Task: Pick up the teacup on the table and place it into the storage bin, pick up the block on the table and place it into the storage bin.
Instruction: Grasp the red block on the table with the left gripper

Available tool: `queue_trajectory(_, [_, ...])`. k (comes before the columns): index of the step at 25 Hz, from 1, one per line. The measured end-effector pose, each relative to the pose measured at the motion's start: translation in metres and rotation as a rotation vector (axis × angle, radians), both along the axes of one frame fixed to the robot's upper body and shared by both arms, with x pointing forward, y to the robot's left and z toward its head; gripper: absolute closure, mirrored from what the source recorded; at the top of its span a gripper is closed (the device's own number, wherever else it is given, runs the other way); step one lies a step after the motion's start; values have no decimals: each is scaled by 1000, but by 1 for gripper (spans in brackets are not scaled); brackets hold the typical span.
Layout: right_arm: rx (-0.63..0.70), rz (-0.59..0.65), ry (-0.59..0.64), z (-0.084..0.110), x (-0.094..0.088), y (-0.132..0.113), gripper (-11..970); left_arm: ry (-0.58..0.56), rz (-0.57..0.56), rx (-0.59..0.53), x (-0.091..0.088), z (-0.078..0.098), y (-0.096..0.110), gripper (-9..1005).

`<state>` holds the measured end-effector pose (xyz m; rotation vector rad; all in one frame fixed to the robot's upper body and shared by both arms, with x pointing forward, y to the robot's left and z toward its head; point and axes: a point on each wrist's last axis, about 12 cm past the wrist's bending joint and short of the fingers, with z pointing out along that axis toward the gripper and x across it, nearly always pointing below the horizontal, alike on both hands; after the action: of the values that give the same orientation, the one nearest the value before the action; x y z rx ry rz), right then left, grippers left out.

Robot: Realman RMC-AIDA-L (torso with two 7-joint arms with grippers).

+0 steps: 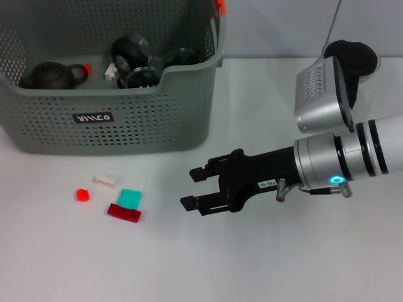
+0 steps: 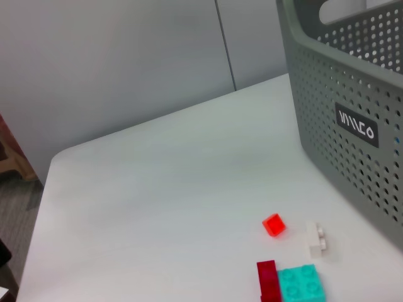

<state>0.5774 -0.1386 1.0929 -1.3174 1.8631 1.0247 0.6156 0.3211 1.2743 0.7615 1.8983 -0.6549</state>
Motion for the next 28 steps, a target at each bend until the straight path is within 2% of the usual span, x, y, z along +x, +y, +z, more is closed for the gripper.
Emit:
queue_trajectory(2, [1, -1, -2, 1, 1, 0, 284, -53, -208, 17, -28, -1, -5, 293])
queue_trajectory(5, [7, -8, -4, 2, 2, 0, 284, -100, -380, 87, -58, -16, -6, 159])
queue_trajectory(6, [7, -8, -6, 2, 2, 0, 284, -102, -403, 103, -64, -21, -6, 114])
queue_trajectory(10, [7, -6, -10, 3, 3, 1, 284, -67, -472, 171, -88, -51, -6, 58])
queue_trajectory(13, [10, -8, -11, 4, 4, 1, 285, 6, -462, 239, -95, -74, -8, 46])
queue_trajectory(17, [16, -15, -12, 5, 5, 0, 286, 109, -390, 333, -93, -98, -9, 50])
queue_trajectory(28, [13, -17, -16, 5, 5, 0, 284, 221, -249, 461, -82, -150, -7, 62])
